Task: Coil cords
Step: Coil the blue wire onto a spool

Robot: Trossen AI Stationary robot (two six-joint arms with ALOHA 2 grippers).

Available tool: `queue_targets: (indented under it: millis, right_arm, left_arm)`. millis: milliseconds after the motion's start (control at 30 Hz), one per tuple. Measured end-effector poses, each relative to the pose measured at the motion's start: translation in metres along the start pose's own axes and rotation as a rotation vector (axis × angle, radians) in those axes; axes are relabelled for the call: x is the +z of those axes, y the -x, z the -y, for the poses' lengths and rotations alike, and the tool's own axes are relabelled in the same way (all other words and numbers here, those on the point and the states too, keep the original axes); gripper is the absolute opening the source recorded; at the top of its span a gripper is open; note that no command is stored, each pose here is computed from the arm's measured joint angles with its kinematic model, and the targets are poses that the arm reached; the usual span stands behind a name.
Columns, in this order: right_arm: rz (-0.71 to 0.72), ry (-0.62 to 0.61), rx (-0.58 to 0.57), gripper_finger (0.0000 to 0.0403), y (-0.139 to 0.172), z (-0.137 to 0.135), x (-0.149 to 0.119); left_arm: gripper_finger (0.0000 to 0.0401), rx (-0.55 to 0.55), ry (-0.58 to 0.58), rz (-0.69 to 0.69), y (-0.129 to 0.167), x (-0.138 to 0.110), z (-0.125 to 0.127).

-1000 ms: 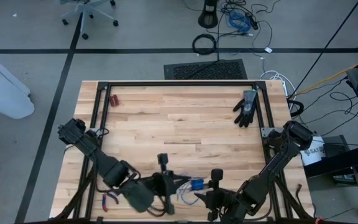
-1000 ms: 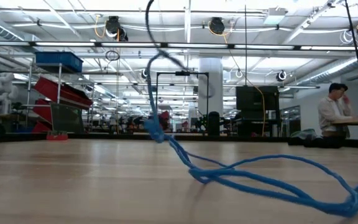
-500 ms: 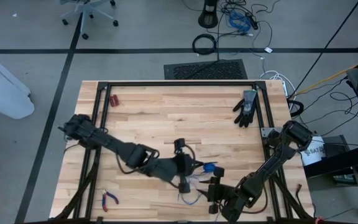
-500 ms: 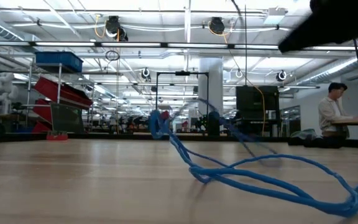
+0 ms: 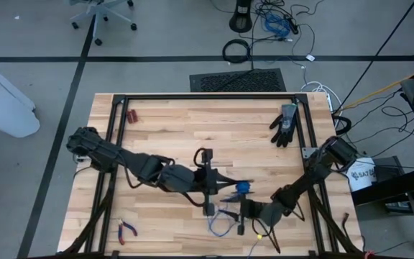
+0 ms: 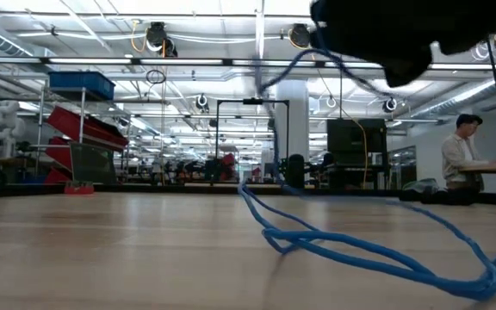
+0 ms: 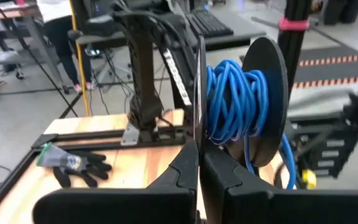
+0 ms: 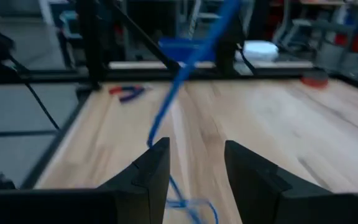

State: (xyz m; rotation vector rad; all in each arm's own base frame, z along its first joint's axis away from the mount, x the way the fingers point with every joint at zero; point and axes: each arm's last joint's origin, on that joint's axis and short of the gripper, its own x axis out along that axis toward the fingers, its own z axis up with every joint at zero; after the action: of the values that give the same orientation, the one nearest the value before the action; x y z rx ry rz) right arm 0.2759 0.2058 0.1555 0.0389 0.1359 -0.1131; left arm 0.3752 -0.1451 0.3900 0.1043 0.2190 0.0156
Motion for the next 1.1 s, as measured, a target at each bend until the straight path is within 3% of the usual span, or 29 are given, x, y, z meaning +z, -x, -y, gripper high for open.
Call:
queue_targets:
  millis: [133,333,567,900,1100]
  right_arm:
    - [0.017,-0.015,0.087,0.0141,-0.004,0.001,0.004]
    - [0.001,-0.015,0.092,0.0141,-0.002,-0.001,0.002]
    - [-0.031,-0.041,-0.017,0.0141,0.002,0.0,-0.005]
    - [0.017,-0.083,0.08,0.0141,0.004,-0.006,0.003]
    - [0.054,-0.08,0.012,0.0141,0.001,-0.007,0.01]
  left_arm:
    - [0.0006,0.002,-0.02,-0.03,0.005,-0.001,-0.002]
    - [0.0006,0.007,-0.031,-0.055,0.009,-0.001,-0.003]
    - [0.0006,0.0,-0.04,-0.083,0.014,-0.002,0.001]
    - [0.0006,0.032,-0.045,-0.084,0.018,-0.001,0.003]
    - [0.0006,0.033,-0.042,-0.082,0.018,-0.001,0.003]
